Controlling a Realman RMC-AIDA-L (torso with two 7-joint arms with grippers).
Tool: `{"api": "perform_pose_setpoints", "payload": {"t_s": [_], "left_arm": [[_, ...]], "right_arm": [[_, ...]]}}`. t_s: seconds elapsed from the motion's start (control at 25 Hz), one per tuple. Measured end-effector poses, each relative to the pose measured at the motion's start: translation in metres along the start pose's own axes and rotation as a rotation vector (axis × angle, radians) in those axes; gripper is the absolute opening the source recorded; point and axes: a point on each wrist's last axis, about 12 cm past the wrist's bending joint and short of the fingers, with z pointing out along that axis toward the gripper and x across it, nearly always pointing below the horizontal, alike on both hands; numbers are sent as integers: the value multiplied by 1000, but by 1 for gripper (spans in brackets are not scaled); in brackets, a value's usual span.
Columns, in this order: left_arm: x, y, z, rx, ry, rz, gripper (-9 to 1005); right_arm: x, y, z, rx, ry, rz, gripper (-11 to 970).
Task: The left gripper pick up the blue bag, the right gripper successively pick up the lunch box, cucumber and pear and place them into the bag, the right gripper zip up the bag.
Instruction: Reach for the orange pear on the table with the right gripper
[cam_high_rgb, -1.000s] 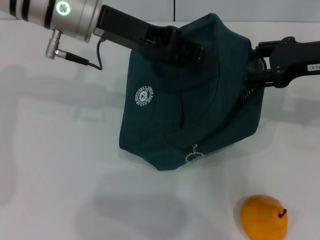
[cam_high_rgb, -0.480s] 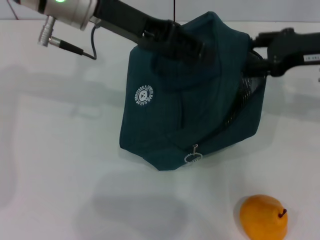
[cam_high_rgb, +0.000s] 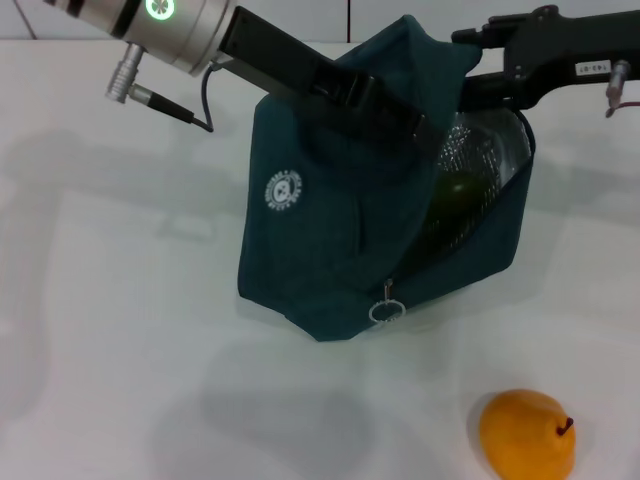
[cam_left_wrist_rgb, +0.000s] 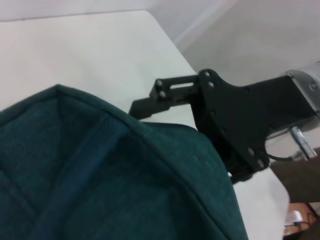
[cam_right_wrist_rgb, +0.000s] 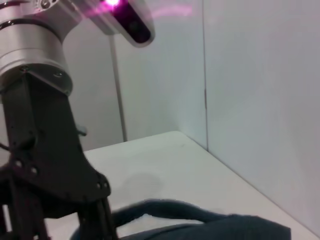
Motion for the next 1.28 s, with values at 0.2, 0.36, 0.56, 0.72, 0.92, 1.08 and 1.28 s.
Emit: {"api": "perform_pose_setpoints", "payload": {"t_s": [0.2,0.36,0.56,0.72,0.92,1.08,1.28], "left_arm": [[-4,-3,-3,-28,-11,-25,575],[-10,-7,-3,-56,-5,-45,572],[-15,-9,5,-111,22,-55,569],[-18,-9,11,-148,37,-54,566],[-18,-8,12,-166,40,-60,563],[-18,-4,11,-202,37,-74,560],[-19,-4,10,-212,39,-36,557]], "right_arm": [[2,0,5,-7,4,4,710],[4,-1,9,-14,8,9,709],[4,-1,10,-17,6,-3,710],[2,-1,10,-18,2,-9,710],[1,0,11,-20,-4,-14,710],[1,0,11,-21,-4,-15,709],[1,0,11,-22,-5,-15,709]]}}
